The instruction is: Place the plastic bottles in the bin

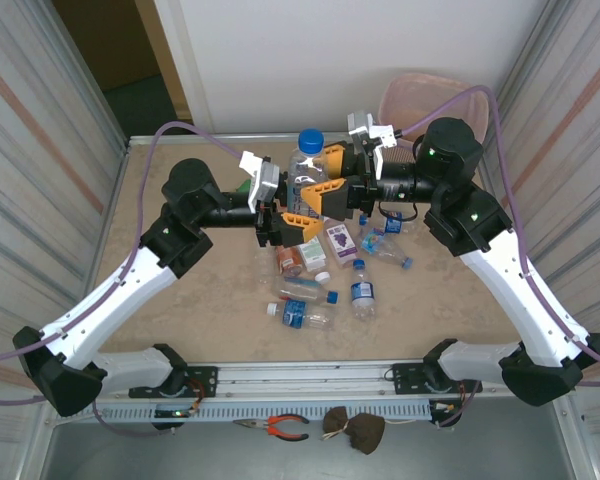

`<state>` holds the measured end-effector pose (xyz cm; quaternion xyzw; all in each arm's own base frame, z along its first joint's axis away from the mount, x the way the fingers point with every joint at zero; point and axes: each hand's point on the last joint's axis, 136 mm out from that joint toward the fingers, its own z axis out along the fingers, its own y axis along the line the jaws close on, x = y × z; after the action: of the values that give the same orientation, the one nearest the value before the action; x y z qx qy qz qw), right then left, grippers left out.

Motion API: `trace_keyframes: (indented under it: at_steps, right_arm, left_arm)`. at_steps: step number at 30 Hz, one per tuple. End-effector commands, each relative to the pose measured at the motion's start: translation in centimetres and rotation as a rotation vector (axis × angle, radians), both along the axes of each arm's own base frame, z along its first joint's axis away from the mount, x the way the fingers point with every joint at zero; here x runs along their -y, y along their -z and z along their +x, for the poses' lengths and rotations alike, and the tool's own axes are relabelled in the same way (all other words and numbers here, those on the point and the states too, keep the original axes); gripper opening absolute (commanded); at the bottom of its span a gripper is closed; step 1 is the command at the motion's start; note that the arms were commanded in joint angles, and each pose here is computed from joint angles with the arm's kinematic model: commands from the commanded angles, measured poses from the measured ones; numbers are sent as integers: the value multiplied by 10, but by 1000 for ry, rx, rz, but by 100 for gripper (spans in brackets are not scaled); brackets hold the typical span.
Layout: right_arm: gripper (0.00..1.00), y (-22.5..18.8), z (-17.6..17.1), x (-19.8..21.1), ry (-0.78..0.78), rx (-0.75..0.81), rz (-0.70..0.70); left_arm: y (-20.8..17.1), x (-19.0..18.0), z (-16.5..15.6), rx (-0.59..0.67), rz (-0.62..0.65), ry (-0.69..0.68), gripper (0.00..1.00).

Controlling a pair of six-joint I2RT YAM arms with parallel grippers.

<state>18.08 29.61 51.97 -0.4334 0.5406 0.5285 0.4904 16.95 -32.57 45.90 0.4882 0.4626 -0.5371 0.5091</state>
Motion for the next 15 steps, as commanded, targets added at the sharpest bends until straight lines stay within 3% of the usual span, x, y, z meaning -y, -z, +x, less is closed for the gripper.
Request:
trace_keyframes:
  at_steps: [1,7,15]
  right_arm:
    - [56,-14,-3,2,12,41,24]
    - [51,-15,0,3,36,47,25]
    - [52,-15,24,13,173,52,-3]
  left_arm:
    - [-16,-4,-7,73,-36,-5,56]
    - [-17,-10,-6,85,-44,-47,68]
    - [-11,-20,-8,92,-21,-109,75]
